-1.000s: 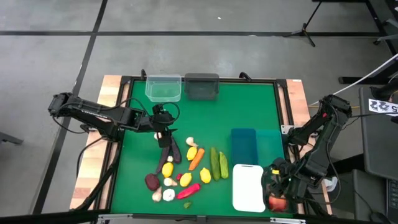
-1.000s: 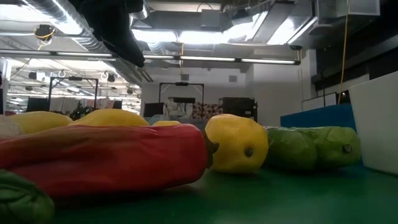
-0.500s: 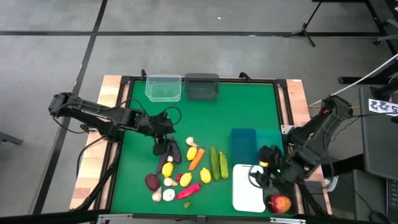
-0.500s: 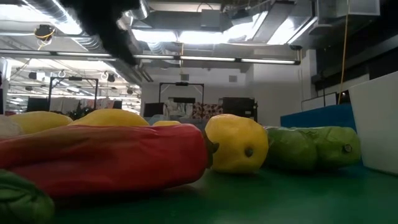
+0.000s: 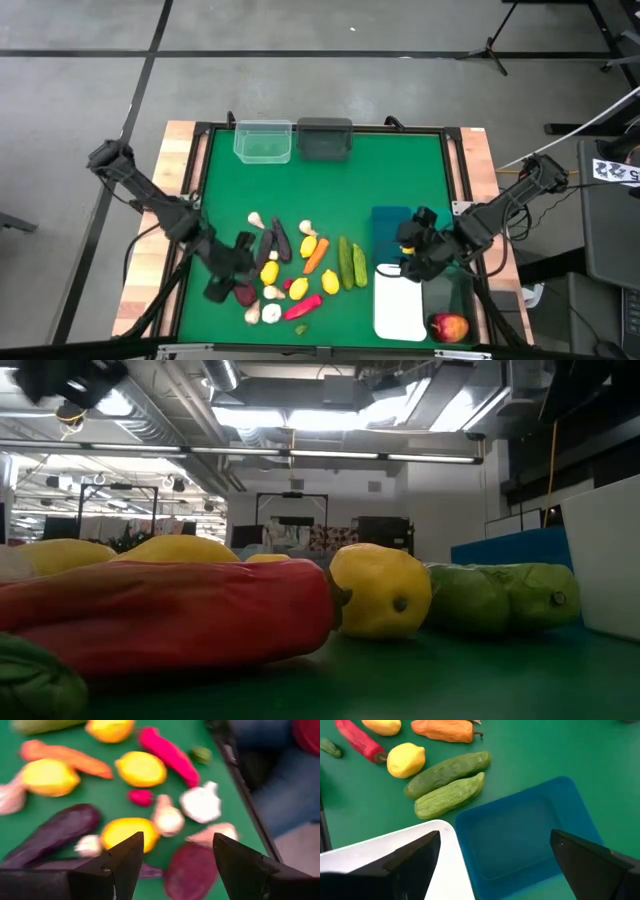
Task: Sort produce into baskets
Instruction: Put the red apple into the bottom black bin
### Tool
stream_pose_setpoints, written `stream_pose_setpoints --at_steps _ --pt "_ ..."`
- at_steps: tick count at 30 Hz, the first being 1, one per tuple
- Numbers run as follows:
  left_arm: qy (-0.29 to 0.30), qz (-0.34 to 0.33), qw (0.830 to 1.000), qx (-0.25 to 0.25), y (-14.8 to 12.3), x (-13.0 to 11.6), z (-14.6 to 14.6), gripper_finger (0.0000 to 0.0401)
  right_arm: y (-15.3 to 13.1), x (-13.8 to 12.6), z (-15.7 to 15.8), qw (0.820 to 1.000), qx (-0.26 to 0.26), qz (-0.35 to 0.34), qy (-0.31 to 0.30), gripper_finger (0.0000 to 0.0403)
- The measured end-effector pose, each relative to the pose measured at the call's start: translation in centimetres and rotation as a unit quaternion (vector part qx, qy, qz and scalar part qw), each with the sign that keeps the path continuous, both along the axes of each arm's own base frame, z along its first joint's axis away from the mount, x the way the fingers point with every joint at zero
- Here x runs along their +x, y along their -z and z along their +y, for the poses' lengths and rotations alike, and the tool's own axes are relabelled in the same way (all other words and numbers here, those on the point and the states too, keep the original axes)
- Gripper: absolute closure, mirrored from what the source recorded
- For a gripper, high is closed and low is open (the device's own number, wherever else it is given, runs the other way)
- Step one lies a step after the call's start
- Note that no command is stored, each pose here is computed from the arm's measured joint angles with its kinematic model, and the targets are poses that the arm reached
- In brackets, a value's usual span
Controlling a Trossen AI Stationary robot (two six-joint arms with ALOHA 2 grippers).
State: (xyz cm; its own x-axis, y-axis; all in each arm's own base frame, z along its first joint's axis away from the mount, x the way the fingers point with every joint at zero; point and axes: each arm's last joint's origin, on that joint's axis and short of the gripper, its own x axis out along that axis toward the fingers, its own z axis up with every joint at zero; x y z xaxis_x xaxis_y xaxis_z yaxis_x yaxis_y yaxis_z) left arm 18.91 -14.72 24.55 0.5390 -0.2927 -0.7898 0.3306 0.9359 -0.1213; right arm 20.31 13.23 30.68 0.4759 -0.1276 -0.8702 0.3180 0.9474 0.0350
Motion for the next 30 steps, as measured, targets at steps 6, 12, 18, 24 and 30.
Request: stream_pose_setpoints --at_steps 6,12,18,24,30 --pt "0.095 0.01 0.994 0.056 2.4 -0.4 -3.1 0.0168 0.0 0.1 -0.1 1.0 -0.002 0.0 -0.002 0.0029" --pt "0.117 0.044 0.988 0.087 4.6 0.0 -4.1 0.0168 0.0 0.1 0.0 1.0 0.0 -0.003 -0.001 0.0029" --pt "0.129 0.072 0.983 0.11 6.1 0.3 -4.3 0.0168 0.0 0.1 0.0 1.0 0.0 -0.003 0.0 0.0029" --pt "0.122 0.078 0.984 0.107 6.6 0.5 -4.2 0.0168 0.0 0.1 0.0 1.0 -0.005 -0.007 0.003 0.0029" --pt "0.076 0.11 0.988 0.08 7.6 0.5 -3.2 0.0168 0.0 0.1 0.0 1.0 -0.006 -0.007 0.003 0.0029"
